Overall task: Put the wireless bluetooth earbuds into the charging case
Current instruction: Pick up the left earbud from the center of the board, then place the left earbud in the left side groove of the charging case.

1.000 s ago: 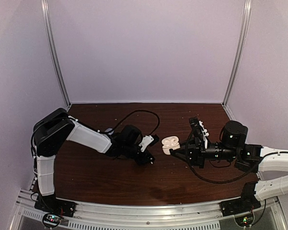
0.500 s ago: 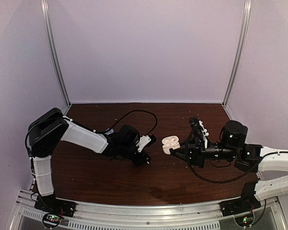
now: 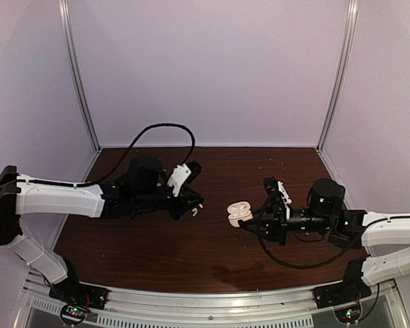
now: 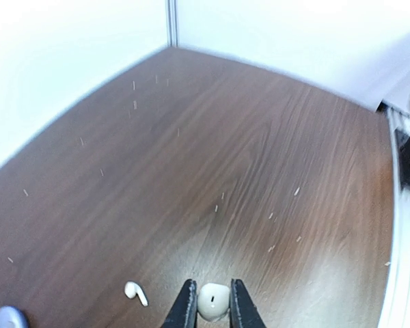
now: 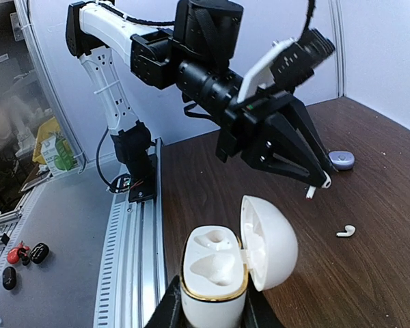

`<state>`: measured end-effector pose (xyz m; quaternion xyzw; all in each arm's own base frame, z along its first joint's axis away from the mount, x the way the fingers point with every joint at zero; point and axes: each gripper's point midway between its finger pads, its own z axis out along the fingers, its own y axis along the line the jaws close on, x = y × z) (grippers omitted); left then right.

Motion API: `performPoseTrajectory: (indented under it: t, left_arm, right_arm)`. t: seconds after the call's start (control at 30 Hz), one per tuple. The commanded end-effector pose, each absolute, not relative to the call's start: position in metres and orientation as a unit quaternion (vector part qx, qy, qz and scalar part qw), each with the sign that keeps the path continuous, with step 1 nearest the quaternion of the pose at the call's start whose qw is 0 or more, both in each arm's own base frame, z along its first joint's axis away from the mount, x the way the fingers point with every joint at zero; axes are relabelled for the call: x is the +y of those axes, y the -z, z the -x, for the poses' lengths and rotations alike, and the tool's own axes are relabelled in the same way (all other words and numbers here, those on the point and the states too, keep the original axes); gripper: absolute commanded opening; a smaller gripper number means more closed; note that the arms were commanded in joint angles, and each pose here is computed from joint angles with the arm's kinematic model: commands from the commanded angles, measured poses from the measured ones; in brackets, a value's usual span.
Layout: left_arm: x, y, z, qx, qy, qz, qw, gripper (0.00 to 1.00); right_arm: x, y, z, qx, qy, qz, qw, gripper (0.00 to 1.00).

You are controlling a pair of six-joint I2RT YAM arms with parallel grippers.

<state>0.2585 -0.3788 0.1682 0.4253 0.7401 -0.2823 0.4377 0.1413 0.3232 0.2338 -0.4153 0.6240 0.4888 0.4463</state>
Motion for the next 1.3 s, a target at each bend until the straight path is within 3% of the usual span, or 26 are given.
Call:
performPoseTrajectory:
  t: [0.0,0.3,0.9,1.27]
  left_arm:
    - [-0.373,-0.242,-0.239,0.671,0.291,-0.429,0.531,0.02]
    - [-0.358,-0.319,-0.197,0.589,0.264,-0.445,0.621,0.02]
    - [-0.367,-0.342,-0.143,0.511,0.230,-0.496,0.664,0.02]
    - [-0.371,-0.334,-0.135,0.506,0.203,-0.510,0.665,0.02]
  right_arm:
    - [0.327,-0.253,-0.139,0.581,-0.481,0.443,0.484,0.00]
    - [0.336,-0.248,-0.139,0.562,-0.438,0.483,0.509,0.00]
    - [0.350,-0.262,-0.132,0.518,-0.338,0.525,0.585,0.00]
    - [0.375,-0.258,-0.138,0.584,-0.429,0.463,0.510,0.00]
